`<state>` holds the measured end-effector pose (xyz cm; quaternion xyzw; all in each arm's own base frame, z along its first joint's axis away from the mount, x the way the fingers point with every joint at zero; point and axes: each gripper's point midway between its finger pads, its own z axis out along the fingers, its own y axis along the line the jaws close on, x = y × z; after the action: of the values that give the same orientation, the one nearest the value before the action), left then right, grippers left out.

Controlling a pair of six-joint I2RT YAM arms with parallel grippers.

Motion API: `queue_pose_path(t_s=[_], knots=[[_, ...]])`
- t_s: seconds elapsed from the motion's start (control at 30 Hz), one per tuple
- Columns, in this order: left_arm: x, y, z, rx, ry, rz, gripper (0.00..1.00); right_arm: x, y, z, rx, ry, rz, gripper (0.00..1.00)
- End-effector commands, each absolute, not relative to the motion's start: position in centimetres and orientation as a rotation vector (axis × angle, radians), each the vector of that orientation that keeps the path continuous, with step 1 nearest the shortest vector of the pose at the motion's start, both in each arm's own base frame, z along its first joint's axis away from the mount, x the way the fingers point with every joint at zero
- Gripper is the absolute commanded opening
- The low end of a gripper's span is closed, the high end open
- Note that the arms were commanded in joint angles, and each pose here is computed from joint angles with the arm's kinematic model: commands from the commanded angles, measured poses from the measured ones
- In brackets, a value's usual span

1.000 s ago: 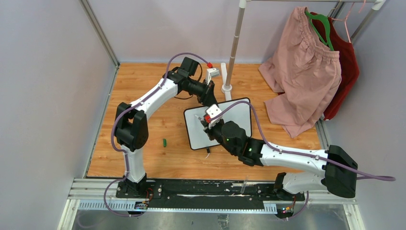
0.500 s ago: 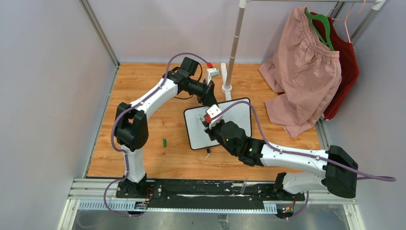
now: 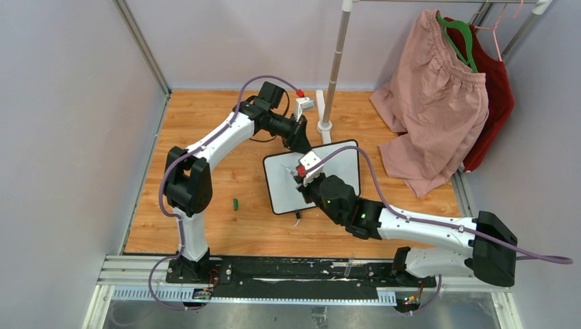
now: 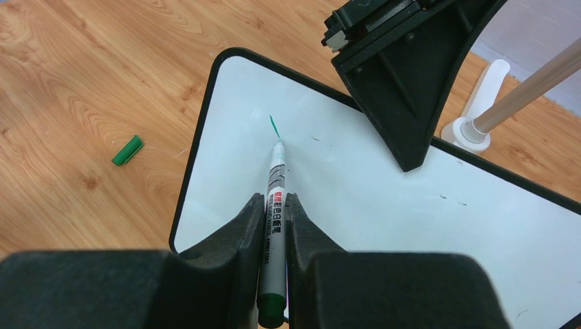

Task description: Write a sentence on the whiteboard

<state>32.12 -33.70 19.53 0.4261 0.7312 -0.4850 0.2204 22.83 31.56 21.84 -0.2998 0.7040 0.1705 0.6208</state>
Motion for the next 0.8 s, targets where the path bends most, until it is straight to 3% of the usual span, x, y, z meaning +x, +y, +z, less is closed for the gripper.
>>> queue_pose_path(t_s=[0.0, 0.3, 0.77], knots=[[31.9, -33.5, 19.0, 1.189, 2.036, -1.318, 0.0, 22.2, 31.1, 22.8, -0.666, 1.603, 0.424, 0.0], [31.9, -33.5, 19.1, 1.188, 2.036, -1.317, 0.0, 21.9, 31.3, 26.0, -0.591, 1.561, 0.509, 0.0], [31.8, -33.4, 19.2, 1.189, 2.032, -1.314, 0.0, 23.4, 30.9, 25.0, -0.539, 1.628, 0.423, 0.0]])
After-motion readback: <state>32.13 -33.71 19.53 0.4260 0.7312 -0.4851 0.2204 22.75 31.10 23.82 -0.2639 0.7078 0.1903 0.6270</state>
